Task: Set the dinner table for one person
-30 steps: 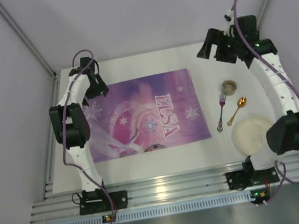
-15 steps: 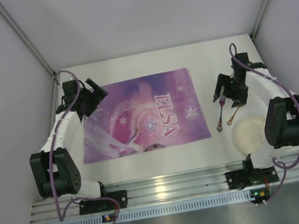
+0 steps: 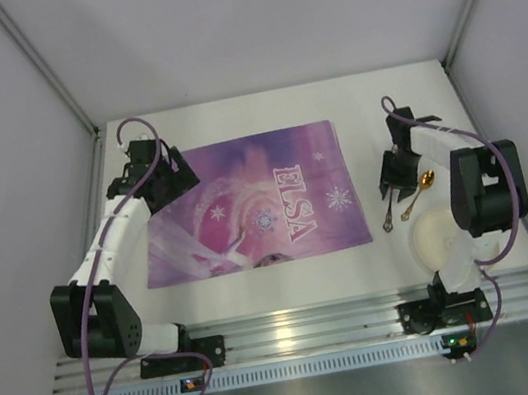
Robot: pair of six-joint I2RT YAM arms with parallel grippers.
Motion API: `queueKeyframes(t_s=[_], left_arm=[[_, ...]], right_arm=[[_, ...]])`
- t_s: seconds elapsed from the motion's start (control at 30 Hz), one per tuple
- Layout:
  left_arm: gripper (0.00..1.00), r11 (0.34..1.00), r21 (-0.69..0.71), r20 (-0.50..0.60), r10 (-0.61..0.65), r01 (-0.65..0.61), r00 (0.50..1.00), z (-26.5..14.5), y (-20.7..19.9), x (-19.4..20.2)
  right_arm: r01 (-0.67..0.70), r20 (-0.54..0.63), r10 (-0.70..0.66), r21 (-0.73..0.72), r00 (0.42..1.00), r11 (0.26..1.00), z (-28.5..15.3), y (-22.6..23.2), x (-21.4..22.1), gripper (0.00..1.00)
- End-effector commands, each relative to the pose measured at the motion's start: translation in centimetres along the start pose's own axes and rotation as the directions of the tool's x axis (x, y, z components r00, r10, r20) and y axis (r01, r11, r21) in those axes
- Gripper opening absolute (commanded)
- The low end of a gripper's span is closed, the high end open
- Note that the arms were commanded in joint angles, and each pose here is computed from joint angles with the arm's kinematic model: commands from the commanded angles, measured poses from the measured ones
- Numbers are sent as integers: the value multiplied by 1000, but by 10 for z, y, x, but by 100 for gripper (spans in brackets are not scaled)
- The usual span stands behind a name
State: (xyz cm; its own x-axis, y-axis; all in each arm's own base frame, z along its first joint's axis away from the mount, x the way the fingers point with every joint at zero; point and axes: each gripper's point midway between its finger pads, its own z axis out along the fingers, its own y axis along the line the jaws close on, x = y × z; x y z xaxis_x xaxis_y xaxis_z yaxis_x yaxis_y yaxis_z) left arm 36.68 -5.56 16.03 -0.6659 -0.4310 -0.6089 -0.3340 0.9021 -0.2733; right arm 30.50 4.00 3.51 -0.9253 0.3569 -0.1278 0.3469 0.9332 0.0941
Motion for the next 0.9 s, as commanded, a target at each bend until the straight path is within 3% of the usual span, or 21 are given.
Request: queueKeyframes(t_s=[0.0, 0.3, 0.5, 0.57, 0.87], left_arm=[[94, 997, -41, 33, 62, -61, 998, -22, 8, -6], [92, 990, -70, 0, 121, -121, 993, -34, 14, 7], [91, 986, -62, -19, 154, -155, 988, -38, 7, 12], [91, 983, -47, -6, 180, -180, 984, -41, -3, 10], [91, 938, 85, 40, 334, -336, 942, -56, -88, 27]], right_arm=[[-4, 78, 0, 40, 997, 999, -1, 0, -25, 42], [-8, 70, 3, 71, 998, 997, 22, -2, -34, 29], [-6, 39, 4, 67, 999, 998, 37, -2, -30, 3], [-6, 41, 4, 40, 999, 999, 34, 3, -29, 0], [58, 166, -31, -158, 986, 986, -59, 60, -18, 0]])
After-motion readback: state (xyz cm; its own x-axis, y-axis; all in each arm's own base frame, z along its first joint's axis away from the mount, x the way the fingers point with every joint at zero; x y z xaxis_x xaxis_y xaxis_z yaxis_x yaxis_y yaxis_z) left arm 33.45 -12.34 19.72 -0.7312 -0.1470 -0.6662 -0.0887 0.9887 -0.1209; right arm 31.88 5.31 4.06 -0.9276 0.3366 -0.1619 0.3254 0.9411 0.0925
